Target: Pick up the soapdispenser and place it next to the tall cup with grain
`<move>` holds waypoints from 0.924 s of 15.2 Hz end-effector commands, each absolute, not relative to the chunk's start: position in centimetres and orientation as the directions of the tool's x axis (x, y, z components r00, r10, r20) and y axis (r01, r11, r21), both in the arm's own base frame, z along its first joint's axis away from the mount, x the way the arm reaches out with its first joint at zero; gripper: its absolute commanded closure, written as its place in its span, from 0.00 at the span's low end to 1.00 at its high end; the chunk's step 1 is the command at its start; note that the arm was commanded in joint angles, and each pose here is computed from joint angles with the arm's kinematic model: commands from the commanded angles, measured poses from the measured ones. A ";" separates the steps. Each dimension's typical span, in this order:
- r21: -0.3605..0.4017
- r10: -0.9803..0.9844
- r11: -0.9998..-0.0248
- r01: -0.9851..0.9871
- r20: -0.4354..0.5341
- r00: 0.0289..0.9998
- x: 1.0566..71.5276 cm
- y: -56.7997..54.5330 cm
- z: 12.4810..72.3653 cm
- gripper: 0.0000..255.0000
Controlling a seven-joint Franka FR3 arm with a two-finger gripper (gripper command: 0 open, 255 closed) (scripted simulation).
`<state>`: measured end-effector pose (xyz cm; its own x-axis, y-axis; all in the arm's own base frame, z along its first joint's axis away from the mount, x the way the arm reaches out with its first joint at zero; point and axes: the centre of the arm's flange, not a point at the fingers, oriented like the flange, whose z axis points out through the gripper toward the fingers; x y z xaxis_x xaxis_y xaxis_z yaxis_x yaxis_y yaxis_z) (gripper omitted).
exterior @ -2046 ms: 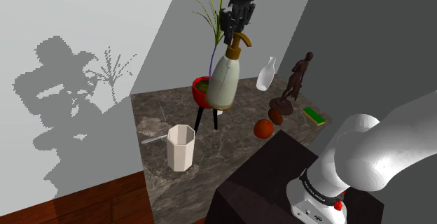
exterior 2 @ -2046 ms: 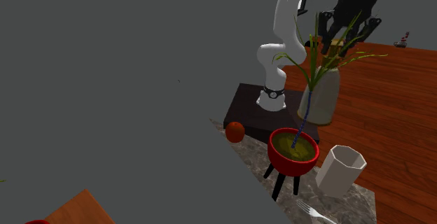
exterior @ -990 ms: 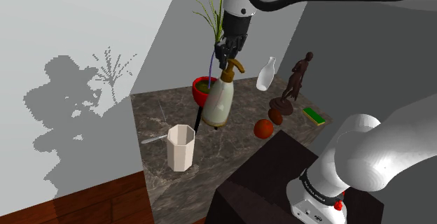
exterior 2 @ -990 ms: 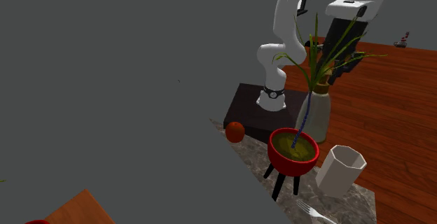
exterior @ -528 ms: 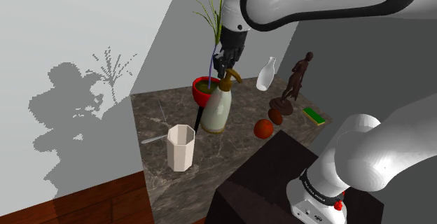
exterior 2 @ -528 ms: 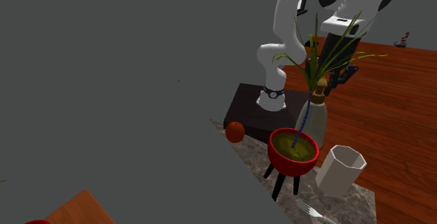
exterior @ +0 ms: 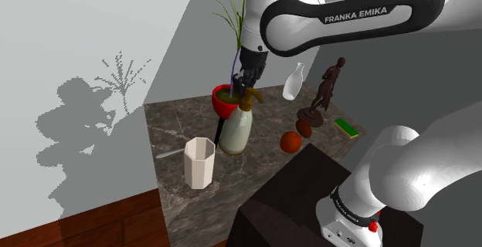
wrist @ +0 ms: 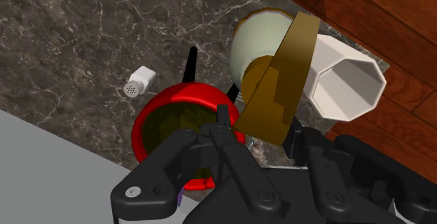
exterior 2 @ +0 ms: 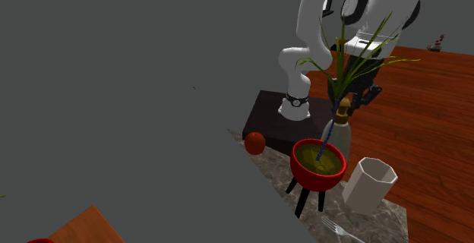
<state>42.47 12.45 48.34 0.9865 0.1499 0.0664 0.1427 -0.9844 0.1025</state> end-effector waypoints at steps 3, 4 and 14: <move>0.102 0.150 -0.984 0.143 0.067 0.986 42.4 12.4 46.3 1.00; 0.102 0.150 -0.984 0.143 0.067 0.986 42.4 12.4 45.8 1.00; 0.102 0.150 -0.984 0.143 0.067 0.986 42.4 12.4 40.5 1.00</move>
